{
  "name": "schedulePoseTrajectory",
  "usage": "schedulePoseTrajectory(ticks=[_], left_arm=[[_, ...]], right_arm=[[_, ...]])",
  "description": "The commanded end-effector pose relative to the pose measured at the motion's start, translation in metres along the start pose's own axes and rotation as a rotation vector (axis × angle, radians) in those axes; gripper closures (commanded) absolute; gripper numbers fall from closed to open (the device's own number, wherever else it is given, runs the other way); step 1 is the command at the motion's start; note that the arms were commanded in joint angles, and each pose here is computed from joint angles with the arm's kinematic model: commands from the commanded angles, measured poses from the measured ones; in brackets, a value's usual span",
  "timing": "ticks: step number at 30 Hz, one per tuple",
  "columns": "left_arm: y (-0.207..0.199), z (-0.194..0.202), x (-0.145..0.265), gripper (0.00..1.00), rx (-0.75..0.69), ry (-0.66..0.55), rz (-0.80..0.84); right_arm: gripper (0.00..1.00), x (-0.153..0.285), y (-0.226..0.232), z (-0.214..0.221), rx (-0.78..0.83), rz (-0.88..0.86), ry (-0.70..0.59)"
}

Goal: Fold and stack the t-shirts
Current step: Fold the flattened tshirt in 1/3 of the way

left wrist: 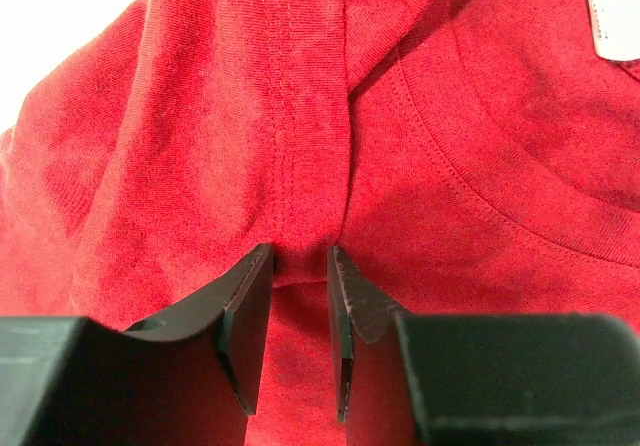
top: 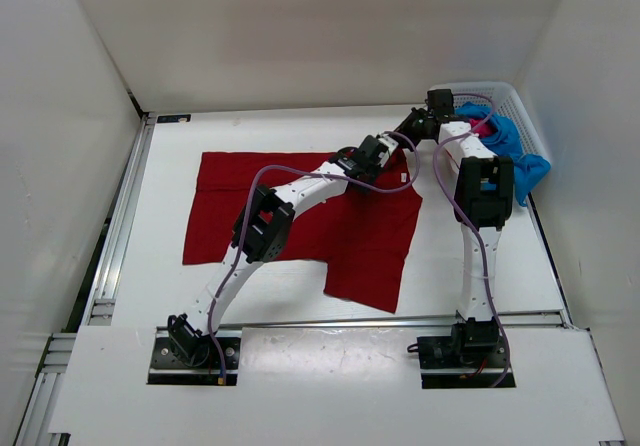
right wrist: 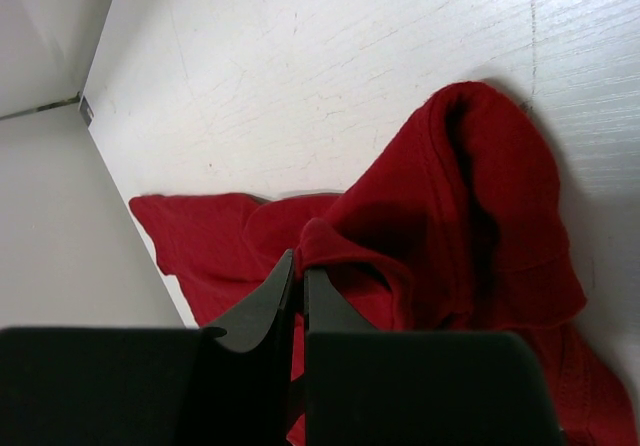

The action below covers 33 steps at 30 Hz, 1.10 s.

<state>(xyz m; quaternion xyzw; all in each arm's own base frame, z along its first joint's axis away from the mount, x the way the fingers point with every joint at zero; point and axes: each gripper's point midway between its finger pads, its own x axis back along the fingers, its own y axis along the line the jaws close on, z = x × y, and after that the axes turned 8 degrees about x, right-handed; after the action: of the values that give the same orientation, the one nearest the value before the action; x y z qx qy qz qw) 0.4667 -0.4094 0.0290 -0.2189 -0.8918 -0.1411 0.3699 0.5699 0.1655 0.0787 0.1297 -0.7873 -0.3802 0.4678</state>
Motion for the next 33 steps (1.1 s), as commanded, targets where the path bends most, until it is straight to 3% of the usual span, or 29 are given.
schedulePoseTrajectory(ticks=[1,7,16,26,33], left_arm=[[-0.001,-0.023,0.014,0.61,0.01,-0.052,-0.005],[0.0,-0.03,0.022,0.6,0.014,-0.066,-0.003],[0.003,-0.03,0.022,0.9,0.014,-0.068,-0.021],[0.013,-0.053,0.043,0.9,0.03,-0.122,-0.055],[0.046,-0.069,0.084,0.9,0.067,-0.147,-0.068]], right_arm=[[1.0,0.011,0.008,-0.004,0.009,-0.017,-0.013],[1.0,0.011,0.008,-0.004,0.009,-0.017,-0.013],[1.0,0.014,0.011,-0.006,0.023,-0.022,-0.019],[1.0,0.022,0.013,-0.003,0.063,-0.013,-0.009],[1.0,0.061,0.017,0.021,0.125,0.029,0.032]])
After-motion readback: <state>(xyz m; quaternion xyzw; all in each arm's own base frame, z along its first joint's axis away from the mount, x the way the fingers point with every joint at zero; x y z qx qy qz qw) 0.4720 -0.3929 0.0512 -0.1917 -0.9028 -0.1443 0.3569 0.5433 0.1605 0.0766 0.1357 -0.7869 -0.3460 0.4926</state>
